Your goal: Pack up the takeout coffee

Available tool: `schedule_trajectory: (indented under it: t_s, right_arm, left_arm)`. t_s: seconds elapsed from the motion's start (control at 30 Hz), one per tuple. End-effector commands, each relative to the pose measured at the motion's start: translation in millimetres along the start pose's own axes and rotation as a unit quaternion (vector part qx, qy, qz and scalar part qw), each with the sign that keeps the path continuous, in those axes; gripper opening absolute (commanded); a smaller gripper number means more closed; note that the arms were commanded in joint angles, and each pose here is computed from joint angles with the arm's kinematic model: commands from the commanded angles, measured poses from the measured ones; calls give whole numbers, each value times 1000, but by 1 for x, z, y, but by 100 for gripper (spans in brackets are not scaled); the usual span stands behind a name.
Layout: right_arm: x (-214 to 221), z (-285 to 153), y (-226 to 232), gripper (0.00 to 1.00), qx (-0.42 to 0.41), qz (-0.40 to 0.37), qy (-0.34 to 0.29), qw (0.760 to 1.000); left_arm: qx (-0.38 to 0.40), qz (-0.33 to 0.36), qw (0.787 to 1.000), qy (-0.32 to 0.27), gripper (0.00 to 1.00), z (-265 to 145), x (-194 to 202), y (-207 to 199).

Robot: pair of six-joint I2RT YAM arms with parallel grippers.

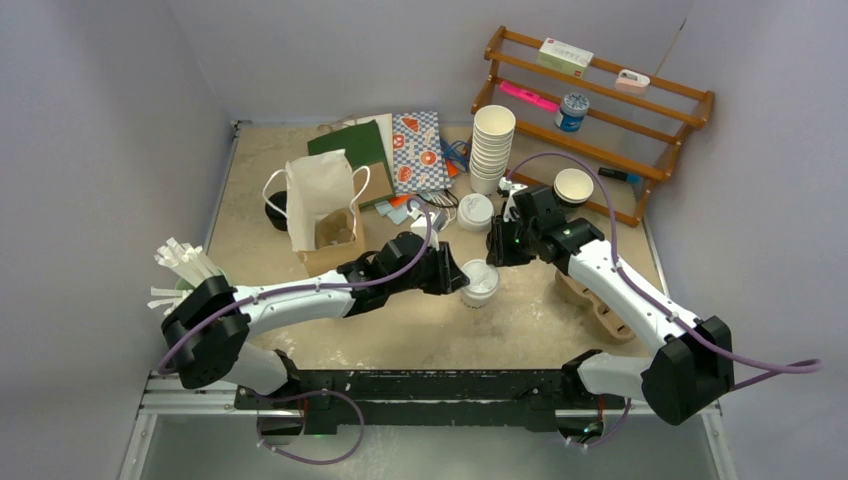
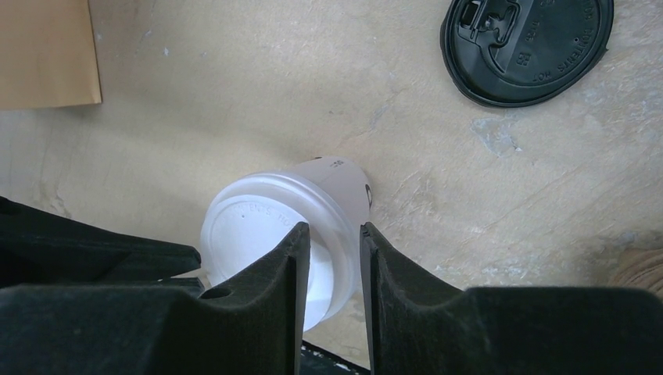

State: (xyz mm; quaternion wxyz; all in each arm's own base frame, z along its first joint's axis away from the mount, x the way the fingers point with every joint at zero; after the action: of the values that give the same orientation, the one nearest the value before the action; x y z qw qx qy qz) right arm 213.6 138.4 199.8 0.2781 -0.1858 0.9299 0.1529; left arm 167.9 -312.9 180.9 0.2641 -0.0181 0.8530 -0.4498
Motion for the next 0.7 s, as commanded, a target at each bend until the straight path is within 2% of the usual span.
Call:
schedule_trajectory:
  t_s: [0.0,0.37,0.67]
  right_arm:
    - [3,1,1,32,-14,-9,9,1000]
    - [8,0,3,30,-19,3,15,1000]
    - [19,-4,4,34,-8,44,20,999]
  left_arm:
    - [22,-5,1000,-10,22,5,-8,-15]
    - [7,1,1000,-10,21,14,-6,-8]
    - [-20,47,998,-33,19,23,-22,-10]
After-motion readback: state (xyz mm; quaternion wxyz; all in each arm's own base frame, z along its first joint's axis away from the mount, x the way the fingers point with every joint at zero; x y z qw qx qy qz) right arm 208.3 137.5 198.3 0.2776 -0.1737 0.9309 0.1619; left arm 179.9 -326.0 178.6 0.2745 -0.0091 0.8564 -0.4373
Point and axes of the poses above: each gripper's point midway between its finger pads, its own z axis out along the fingers, its own y axis along the line the jaws close on, x = y × z, the point moved 8 cm from there along -z, back along the fingers, and after that the axes turned 12 degrees about -z, right-handed, at the moved point
